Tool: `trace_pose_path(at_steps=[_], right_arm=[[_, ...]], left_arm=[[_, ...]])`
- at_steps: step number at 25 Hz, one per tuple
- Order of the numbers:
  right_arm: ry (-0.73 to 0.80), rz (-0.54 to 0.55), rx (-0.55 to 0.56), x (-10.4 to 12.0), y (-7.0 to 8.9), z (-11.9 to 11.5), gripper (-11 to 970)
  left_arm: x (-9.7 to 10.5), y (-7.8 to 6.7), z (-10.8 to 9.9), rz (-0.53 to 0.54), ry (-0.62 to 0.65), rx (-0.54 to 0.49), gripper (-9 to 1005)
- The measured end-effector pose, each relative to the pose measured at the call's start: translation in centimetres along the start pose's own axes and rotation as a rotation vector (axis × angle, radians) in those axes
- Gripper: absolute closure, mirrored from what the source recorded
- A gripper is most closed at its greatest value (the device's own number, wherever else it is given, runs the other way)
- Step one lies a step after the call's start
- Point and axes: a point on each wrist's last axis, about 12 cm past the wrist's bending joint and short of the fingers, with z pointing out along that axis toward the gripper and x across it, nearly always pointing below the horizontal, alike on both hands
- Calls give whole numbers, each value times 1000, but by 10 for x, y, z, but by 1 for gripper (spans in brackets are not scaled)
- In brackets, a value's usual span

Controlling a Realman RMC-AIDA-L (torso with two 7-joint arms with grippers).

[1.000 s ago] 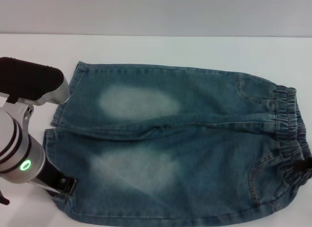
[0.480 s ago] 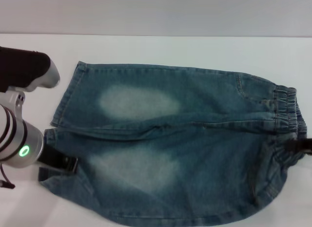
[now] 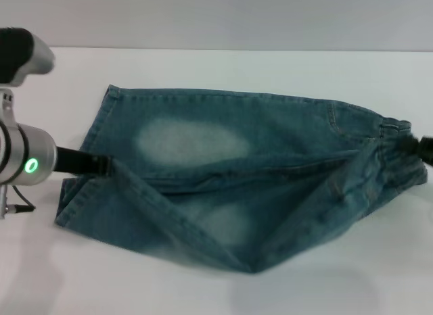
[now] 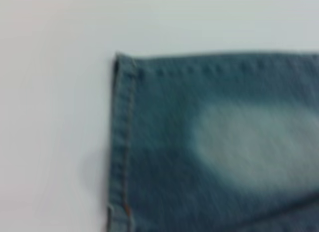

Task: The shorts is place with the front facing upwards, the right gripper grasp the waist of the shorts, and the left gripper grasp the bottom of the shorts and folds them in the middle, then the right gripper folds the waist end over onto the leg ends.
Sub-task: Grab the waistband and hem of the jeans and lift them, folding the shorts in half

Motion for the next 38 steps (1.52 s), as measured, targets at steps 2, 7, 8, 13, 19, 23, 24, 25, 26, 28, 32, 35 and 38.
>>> trace_pose_path(at_steps=[2, 7, 8, 13, 19, 23, 24, 25, 26, 28, 32, 35, 38], right_arm=[[-53, 35, -42, -1, -5, 0, 952], [-166, 100, -76, -6, -17, -7, 953], [-183, 104, -76, -8, -18, -9, 953], [-277, 161, -98, -5, -30, -13, 953], [-363, 212, -108, -4, -40, -20, 953], [-395, 242, -112, -2, -44, -21, 952], [-403, 250, -113, -2, -45, -21, 952], [-409, 257, -115, -1, -46, -20, 952], [-415, 264, -119, -1, -46, -20, 952], [-423, 270, -125, -2, -47, -20, 952], [-444, 265, -135, -6, -45, -21, 952], [-458, 261, -144, -11, -44, -21, 952], [-474, 263, -146, -15, -44, -19, 952]], left_arm=[[-2, 5, 1, -20, -32, -1, 954], [-11, 13, -2, -64, -121, 7, 954], [-12, 15, -2, -71, -136, 4, 954], [-16, 23, -2, -106, -182, 0, 954], [-20, 29, -1, -141, -227, 7, 954], [-23, 30, -1, -147, -240, 12, 954], [-23, 30, -1, -147, -244, 13, 954], [-24, 30, -1, -148, -249, 14, 954], [-25, 30, -1, -147, -255, 15, 954], [-26, 29, 0, -146, -262, 17, 954], [-30, 29, 0, -144, -281, 18, 954], [-32, 28, 0, -142, -299, 22, 954], [-33, 26, 2, -138, -317, 38, 954]])
